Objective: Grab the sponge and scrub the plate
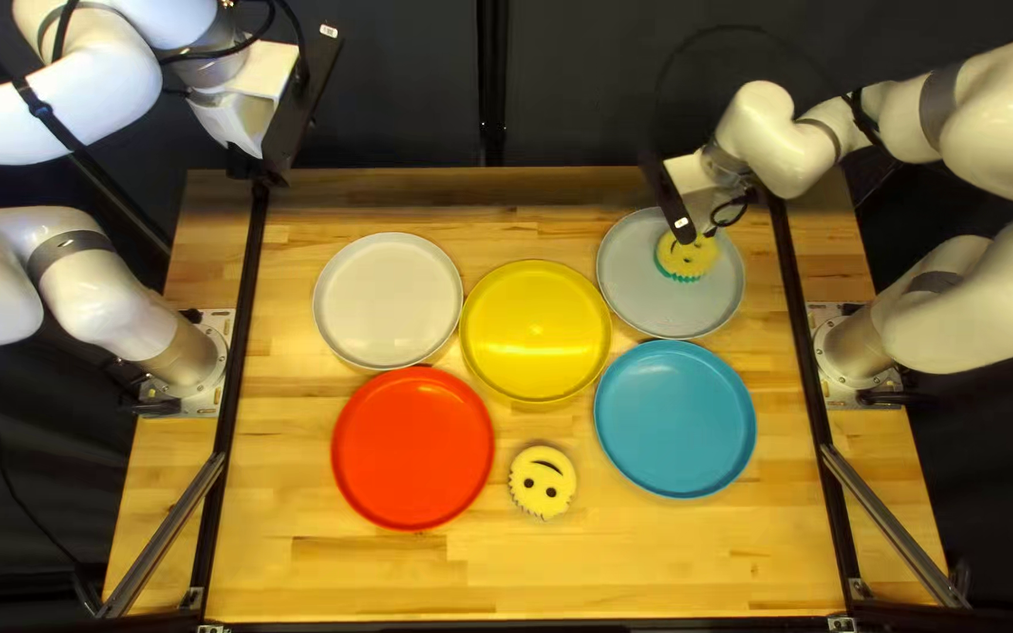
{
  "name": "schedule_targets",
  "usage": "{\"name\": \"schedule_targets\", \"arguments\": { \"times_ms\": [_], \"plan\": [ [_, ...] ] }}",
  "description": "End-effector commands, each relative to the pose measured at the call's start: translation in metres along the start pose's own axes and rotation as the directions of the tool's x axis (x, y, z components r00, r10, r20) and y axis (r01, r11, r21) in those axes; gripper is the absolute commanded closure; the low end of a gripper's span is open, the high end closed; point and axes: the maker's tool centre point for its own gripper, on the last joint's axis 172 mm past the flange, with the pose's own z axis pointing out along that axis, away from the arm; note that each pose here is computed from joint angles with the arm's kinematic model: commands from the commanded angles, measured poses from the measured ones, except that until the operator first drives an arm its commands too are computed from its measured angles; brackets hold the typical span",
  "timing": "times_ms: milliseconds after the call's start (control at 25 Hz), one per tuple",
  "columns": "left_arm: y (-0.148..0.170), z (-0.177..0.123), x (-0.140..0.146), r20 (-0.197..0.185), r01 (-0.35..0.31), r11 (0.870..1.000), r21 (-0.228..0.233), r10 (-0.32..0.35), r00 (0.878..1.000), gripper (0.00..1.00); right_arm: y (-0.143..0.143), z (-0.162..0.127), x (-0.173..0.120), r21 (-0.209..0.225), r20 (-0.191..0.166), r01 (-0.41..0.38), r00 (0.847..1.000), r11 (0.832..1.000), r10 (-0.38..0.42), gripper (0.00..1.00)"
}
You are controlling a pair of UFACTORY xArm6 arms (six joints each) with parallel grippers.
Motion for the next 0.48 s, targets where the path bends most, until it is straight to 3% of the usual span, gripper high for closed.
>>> {"name": "schedule_targets", "arguments": {
  "times_ms": [40,200,480],
  "plan": [
    [0.000,0.000,0.000,0.000,0.000,1.000,0.000,0.000,1.000,0.00,-0.003,-0.001,-0.003,0.001,0.003,-0.002,1.000,1.000,0.002,1.00],
    [0.000,0.000,0.000,0.000,0.000,1.000,0.000,0.000,1.000,0.00,-0.005,-0.001,-0.004,0.002,0.005,-0.005,1.000,1.000,0.005,1.00],
    [0.000,0.000,0.000,0.000,0.000,1.000,0.000,0.000,1.000,0.00,0.002,0.007,0.023,0.003,-0.003,0.020,1.000,1.000,-0.020,1.00]
  ]
}}
